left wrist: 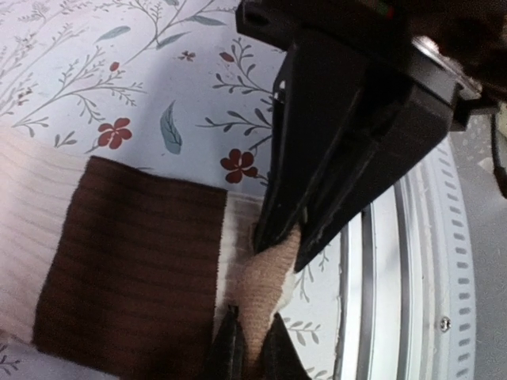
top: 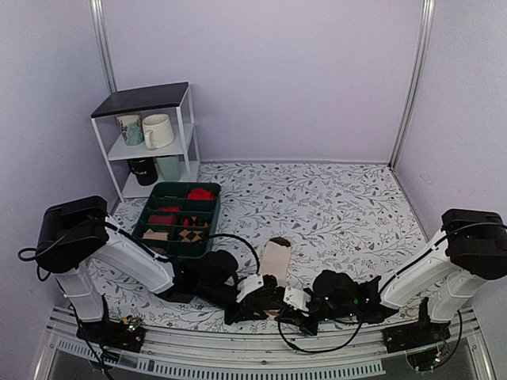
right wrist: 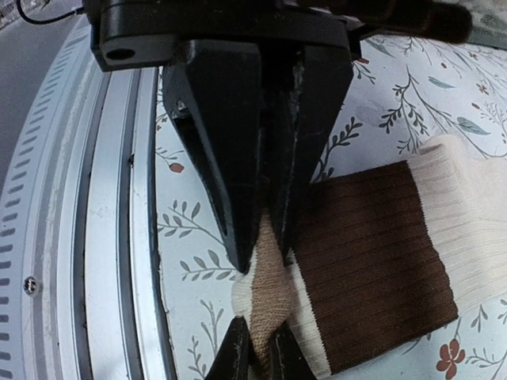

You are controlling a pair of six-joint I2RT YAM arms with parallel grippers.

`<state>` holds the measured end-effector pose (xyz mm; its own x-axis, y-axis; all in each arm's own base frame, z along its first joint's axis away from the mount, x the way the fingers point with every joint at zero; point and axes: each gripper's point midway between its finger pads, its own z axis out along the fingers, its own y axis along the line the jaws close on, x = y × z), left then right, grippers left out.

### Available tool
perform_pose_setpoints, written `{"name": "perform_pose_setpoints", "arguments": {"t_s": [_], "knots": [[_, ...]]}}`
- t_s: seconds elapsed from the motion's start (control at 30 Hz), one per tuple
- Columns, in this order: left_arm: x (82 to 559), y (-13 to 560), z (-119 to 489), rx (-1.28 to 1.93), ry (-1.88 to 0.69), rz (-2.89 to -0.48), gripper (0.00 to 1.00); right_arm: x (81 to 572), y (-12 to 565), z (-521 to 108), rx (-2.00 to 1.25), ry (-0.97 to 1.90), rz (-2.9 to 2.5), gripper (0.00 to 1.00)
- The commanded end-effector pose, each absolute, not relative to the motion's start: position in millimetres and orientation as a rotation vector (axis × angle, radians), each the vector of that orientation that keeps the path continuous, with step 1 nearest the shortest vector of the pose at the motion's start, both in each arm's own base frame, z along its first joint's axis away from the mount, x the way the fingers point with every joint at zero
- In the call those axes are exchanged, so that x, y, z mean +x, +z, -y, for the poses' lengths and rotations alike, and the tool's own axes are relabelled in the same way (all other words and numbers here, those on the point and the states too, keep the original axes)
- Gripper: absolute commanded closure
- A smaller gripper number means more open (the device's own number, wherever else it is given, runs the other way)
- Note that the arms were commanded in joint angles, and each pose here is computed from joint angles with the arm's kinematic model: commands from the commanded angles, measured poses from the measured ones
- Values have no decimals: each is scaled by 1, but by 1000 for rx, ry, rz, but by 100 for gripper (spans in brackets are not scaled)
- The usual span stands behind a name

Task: Roll the socks
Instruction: Roll the sock at the center of the board.

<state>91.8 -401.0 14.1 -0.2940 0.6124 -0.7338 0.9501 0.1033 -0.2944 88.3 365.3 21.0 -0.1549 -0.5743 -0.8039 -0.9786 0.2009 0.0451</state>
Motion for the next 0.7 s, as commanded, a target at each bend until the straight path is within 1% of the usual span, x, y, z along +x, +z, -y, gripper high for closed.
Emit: {"name": "perform_pose_setpoints", "arguments": {"t_s": [0.0,0.03,0.13,0.2,0.27,0.33,0.47,0.67], "knots": [[95,-16,365,1562,-828,-2062,84,74,-15,-347,-1411,836,-2088,94],[102,-5,366,1529,-795,-2018,82,74,-16,-346,-1392,853,-2115,94],[125,34,363,1406,-683,-1866,81,71,-15,-344,-1358,910,-2156,94],[134,60,357,1336,-650,-1768,74,72,-16,-341,-1336,950,-2190,94],[133,80,352,1325,-651,-1655,73,73,-17,-339,-1318,993,-2222,95],[121,92,351,1370,-677,-1539,71,74,-17,-341,-1304,1050,-2260,94],[109,98,353,1452,-625,-1387,70,76,-20,-345,-1293,1115,-2372,94],[100,81,372,1616,-568,-1308,69,82,-17,-339,-1236,1231,-2525,94]]}}
